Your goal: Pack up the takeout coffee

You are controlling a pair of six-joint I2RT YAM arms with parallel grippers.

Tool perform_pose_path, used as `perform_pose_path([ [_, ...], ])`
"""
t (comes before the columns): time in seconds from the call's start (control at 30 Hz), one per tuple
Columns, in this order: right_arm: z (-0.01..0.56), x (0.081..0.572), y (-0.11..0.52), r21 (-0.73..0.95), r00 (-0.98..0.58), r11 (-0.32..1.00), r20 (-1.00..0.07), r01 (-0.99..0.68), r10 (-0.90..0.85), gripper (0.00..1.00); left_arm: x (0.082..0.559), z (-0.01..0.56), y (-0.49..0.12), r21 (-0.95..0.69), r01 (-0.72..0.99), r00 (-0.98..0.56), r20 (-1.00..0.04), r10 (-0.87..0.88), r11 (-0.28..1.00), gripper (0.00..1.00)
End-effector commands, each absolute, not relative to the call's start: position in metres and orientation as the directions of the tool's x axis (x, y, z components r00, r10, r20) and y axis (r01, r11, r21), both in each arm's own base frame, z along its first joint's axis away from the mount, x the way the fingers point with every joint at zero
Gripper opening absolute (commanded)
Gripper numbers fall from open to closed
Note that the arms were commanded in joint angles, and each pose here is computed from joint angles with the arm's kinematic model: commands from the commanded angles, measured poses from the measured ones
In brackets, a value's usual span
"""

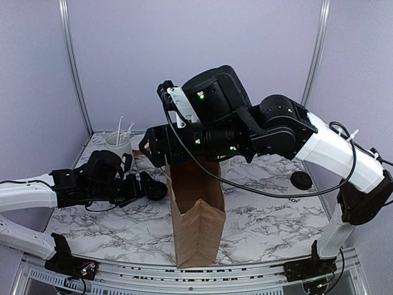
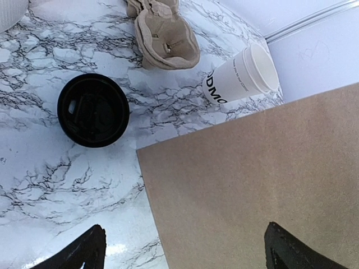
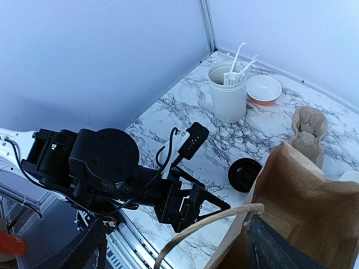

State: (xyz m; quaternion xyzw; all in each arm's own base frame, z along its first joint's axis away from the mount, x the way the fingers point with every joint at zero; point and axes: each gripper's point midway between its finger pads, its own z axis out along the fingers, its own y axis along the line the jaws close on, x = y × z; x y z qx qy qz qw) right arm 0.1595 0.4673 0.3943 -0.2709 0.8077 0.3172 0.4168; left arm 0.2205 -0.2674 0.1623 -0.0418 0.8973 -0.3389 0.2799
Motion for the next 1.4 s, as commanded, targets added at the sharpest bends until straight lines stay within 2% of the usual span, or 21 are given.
perform_pose_path([
  [0.0,0.441,0.162,0.457,0.308,-0.45,0.585,-0.886,-0.75,-0.11,0.84,0.231,0.182,-0.257,-0.615,0.118,-0.815,-0.508,-0.278,0.779,0.99],
  [0.33,0.483,0.208,0.389,0.296,-0.389,0.639,-0.921,-0.71,-0.006,0.87,0.268,0.191,-0.249,-0.593,0.079,-0.793,-0.524,-0.31,0.801,0.99],
  [0.6,0.441,0.268,0.314,0.333,-0.446,0.726,-0.894,-0.602,0.04,0.87,0.324,0.178,-0.261,-0.576,0.03,-0.778,-0.526,-0.343,0.817,0.94],
  [0.67,0.43,0.276,0.302,0.343,-0.463,0.73,-0.886,-0.591,0.04,0.87,0.344,0.176,-0.268,-0.59,0.023,-0.776,-0.519,-0.358,0.807,0.9],
  [0.9,0.395,0.309,0.267,0.357,-0.512,0.776,-0.858,-0.52,0.052,0.87,0.412,0.151,-0.287,-0.593,-0.011,-0.774,-0.505,-0.382,0.805,0.67],
  [1.03,0.38,0.316,0.258,0.364,-0.536,0.788,-0.843,-0.497,0.051,0.87,0.445,0.143,-0.295,-0.572,-0.024,-0.765,-0.517,-0.384,0.82,0.57],
  [1.17,0.374,0.319,0.249,0.362,-0.54,0.802,-0.84,-0.475,0.059,0.87,0.474,0.131,-0.301,-0.536,-0.043,-0.76,-0.53,-0.375,0.843,0.51],
  [1.37,0.375,0.318,0.243,0.359,-0.536,0.81,-0.842,-0.465,0.065,0.87,0.501,0.12,-0.296,-0.502,-0.091,-0.737,-0.547,-0.397,0.86,0.49],
])
